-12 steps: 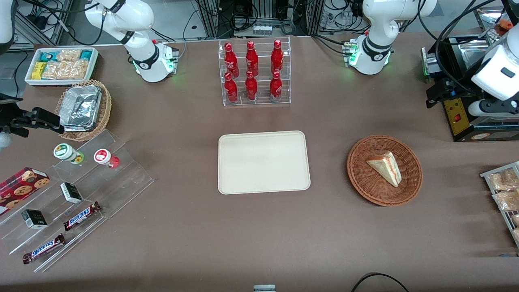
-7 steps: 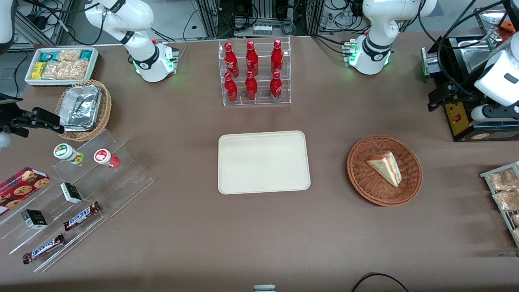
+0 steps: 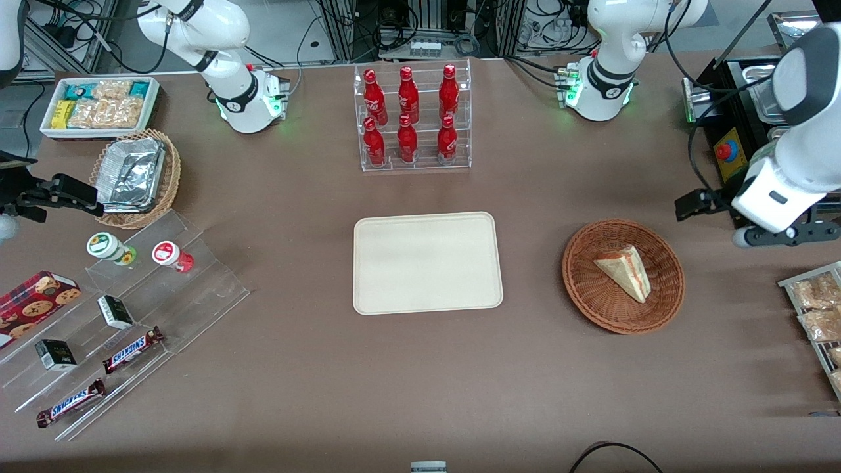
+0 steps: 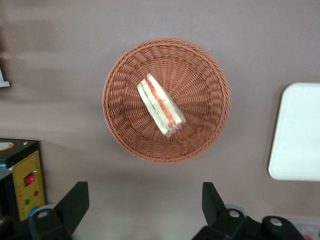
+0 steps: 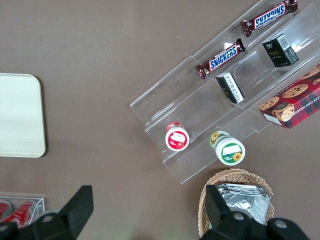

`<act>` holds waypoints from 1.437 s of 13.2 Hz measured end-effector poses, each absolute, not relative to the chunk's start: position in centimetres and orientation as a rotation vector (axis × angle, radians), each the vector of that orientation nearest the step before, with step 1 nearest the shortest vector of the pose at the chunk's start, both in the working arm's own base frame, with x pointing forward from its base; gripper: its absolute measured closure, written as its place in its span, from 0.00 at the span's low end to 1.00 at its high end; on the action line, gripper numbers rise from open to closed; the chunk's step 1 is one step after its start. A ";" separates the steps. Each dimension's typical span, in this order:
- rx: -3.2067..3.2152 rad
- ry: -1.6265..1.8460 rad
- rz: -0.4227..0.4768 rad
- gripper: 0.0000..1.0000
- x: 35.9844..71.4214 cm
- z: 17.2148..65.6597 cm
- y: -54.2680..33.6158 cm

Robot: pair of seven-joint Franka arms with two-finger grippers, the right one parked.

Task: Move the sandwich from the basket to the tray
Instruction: 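Move the left gripper down over the wrapped sandwich in the wicker basket, then lower the left gripper around the sandwich and close it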

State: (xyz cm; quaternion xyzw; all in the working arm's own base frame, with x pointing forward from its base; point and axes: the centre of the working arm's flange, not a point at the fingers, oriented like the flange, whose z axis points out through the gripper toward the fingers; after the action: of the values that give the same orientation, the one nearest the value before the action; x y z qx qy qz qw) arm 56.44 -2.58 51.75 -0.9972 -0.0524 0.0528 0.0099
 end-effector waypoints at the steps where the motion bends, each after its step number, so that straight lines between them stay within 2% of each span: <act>1: -3.108 -0.243 0.146 0.00 56.4 50.3 -2.6; 6: -3.052 -0.711 -0.003 0.00 55.8 43.1 -3.0; 9: -3.016 -0.897 -0.054 0.00 54.5 38.5 -3.4; 19: -2.989 -0.990 -0.017 0.00 54.2 31.1 -5.5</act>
State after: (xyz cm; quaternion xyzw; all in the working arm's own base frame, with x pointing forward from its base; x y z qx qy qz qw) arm 54.16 -5.55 31.07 -0.9492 -0.3146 -0.0054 -0.0034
